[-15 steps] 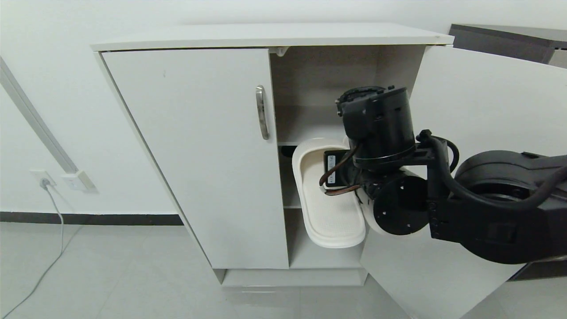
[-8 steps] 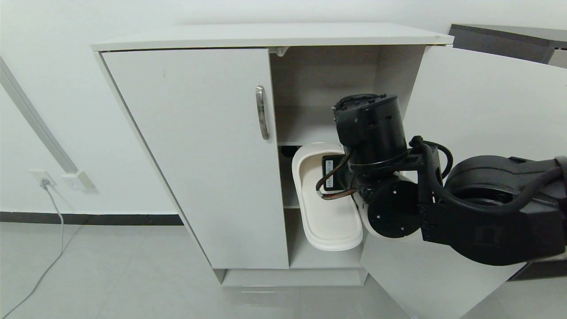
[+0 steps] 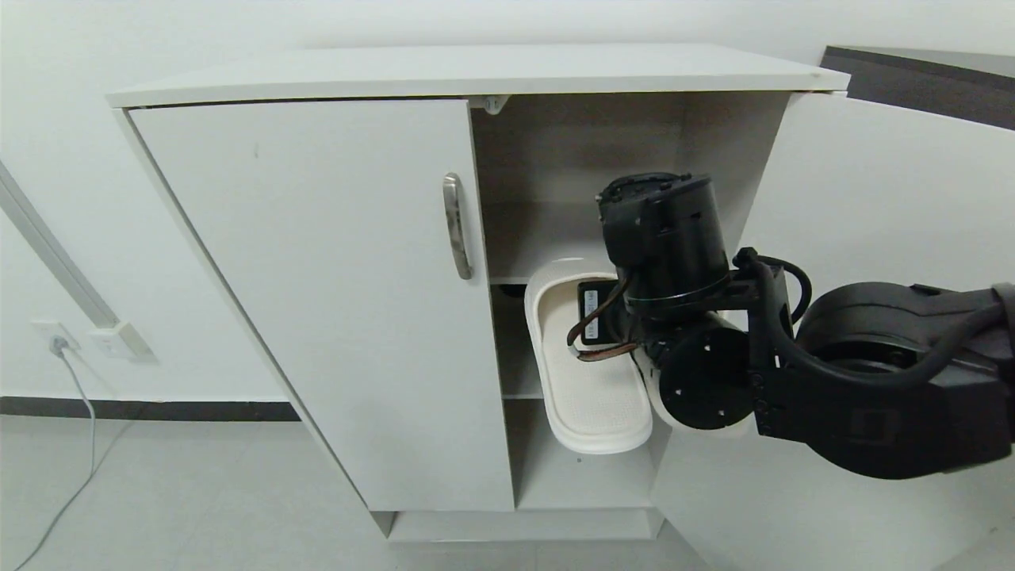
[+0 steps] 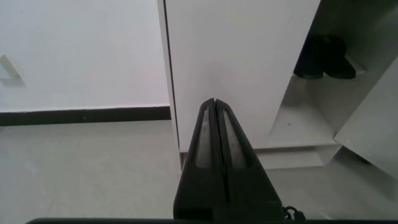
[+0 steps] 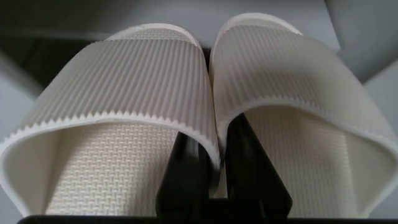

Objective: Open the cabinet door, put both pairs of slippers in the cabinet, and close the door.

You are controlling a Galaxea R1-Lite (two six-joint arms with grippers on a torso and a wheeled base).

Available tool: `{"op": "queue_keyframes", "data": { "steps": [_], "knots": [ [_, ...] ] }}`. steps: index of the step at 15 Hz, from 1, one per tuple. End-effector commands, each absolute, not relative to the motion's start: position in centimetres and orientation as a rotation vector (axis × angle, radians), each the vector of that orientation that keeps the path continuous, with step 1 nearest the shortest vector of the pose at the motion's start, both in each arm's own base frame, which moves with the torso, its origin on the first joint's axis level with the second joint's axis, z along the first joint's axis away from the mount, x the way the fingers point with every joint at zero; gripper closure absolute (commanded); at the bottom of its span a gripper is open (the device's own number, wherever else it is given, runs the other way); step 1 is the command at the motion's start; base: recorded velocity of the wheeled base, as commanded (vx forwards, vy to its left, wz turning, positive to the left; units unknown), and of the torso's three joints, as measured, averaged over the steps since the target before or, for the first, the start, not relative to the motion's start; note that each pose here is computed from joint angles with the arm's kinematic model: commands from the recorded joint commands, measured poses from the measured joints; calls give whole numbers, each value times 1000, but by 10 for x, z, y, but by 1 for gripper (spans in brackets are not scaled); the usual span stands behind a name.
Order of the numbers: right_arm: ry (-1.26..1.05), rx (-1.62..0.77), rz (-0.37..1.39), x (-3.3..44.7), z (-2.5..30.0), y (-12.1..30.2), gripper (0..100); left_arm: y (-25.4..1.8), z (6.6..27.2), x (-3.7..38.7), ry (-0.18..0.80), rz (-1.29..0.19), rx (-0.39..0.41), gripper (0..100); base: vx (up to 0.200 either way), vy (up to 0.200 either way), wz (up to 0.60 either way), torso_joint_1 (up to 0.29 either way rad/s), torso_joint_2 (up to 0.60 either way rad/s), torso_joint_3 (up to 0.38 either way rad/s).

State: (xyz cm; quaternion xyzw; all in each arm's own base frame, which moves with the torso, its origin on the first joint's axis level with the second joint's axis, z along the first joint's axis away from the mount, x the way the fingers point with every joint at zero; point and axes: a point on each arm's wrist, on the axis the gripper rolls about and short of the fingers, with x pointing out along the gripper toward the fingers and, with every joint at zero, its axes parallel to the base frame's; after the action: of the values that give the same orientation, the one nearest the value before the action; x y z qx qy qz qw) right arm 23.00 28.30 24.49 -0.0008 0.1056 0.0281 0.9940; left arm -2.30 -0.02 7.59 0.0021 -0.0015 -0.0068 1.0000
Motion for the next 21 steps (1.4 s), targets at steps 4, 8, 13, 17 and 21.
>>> {"op": "queue_keyframes", "data": {
  "steps": [4, 8, 13, 17, 21],
  "knots": [
    [211, -3, 56, 230, 245, 283, 100, 0, 76, -23, -2, -12, 3, 100, 200, 0, 0, 4, 2, 4],
    [205, 4, 59, 233, 241, 287, 100, 0, 76, -23, -2, -12, 3, 100, 0, 0, 0, 0, 0, 0],
    [207, 2, 37, 250, 233, 292, 100, 0, 76, -23, -2, -12, 3, 100, 0, 0, 0, 0, 0, 0],
    [192, -15, 30, 267, 239, 290, 100, 0, 76, -23, -2, -12, 3, 100, 0, 0, 0, 0, 0, 0],
    [179, 1, 7, 290, 248, 290, 100, 0, 76, -23, -2, -12, 3, 100, 0, 0, 0, 0, 0, 0]
  ]
}}
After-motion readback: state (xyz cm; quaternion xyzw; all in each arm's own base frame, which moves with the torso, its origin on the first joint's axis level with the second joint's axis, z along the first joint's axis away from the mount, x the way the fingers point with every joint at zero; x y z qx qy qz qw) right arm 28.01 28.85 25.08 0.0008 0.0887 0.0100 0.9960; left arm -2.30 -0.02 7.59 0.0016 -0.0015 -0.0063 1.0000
